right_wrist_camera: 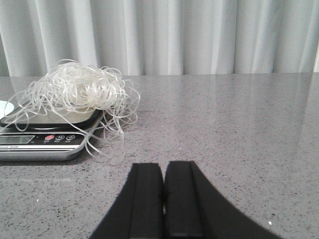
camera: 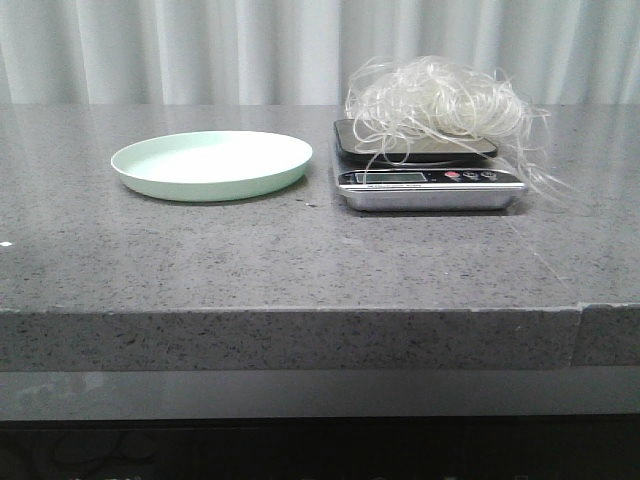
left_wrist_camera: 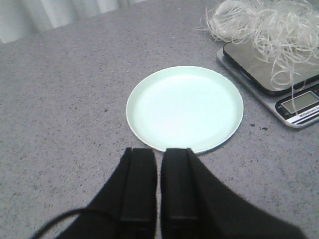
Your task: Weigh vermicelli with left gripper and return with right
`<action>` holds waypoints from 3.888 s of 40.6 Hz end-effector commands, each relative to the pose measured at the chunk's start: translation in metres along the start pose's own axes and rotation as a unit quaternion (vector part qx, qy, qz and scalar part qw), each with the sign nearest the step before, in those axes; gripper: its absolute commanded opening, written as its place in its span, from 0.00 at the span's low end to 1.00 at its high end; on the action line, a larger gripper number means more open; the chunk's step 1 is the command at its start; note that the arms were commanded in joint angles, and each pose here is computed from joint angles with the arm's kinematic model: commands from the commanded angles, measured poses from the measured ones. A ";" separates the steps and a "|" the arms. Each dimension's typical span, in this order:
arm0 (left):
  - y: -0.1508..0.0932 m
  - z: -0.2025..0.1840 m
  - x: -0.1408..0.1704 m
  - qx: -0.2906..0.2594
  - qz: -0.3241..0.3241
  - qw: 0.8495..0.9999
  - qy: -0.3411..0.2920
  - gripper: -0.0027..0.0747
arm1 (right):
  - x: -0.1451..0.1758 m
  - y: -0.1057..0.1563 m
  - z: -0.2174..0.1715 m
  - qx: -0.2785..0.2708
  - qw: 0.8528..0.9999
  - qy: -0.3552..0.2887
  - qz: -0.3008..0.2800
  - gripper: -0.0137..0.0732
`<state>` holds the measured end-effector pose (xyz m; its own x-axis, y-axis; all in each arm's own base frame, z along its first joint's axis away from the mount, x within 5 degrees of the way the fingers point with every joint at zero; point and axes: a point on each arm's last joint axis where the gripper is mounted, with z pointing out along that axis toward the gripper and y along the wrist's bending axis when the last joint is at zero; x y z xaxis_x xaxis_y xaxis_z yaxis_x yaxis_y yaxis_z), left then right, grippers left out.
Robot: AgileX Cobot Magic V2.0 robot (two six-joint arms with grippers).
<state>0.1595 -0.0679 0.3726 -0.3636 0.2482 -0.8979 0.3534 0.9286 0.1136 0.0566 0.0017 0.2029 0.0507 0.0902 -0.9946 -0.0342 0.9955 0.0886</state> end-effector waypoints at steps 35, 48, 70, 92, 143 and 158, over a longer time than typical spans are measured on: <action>0.011 -0.084 0.100 -0.032 0.009 0.984 -0.172 0.22 | -0.091 0.008 -0.007 -0.009 0.992 -0.123 -0.005 0.34; 0.012 -0.084 0.101 -0.033 0.009 0.985 -0.166 0.22 | -0.194 0.018 0.077 -0.006 0.999 -0.049 -0.004 0.40; 0.012 -0.084 0.101 -0.034 0.009 0.986 -0.166 0.22 | -0.215 0.091 0.270 -0.094 0.977 0.191 -0.019 0.75; 0.012 -0.084 0.101 -0.034 0.009 0.986 -0.166 0.22 | -0.150 0.111 0.350 -0.098 0.913 0.390 -0.065 0.83; 0.012 -0.083 0.101 -0.033 0.007 0.986 -0.165 0.22 | -0.136 0.127 0.371 -0.152 0.882 0.443 -0.059 0.33; 0.012 -0.083 0.101 -0.032 0.007 0.986 -0.164 0.22 | -0.204 0.130 0.362 -0.164 0.919 0.355 -0.057 0.33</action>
<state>0.0550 -0.0069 0.3052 -0.1299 0.1965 -0.9719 0.2869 0.9457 0.1528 0.4238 0.1283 0.3786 -0.7237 -0.2159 -0.6554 -0.3558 0.9305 0.0864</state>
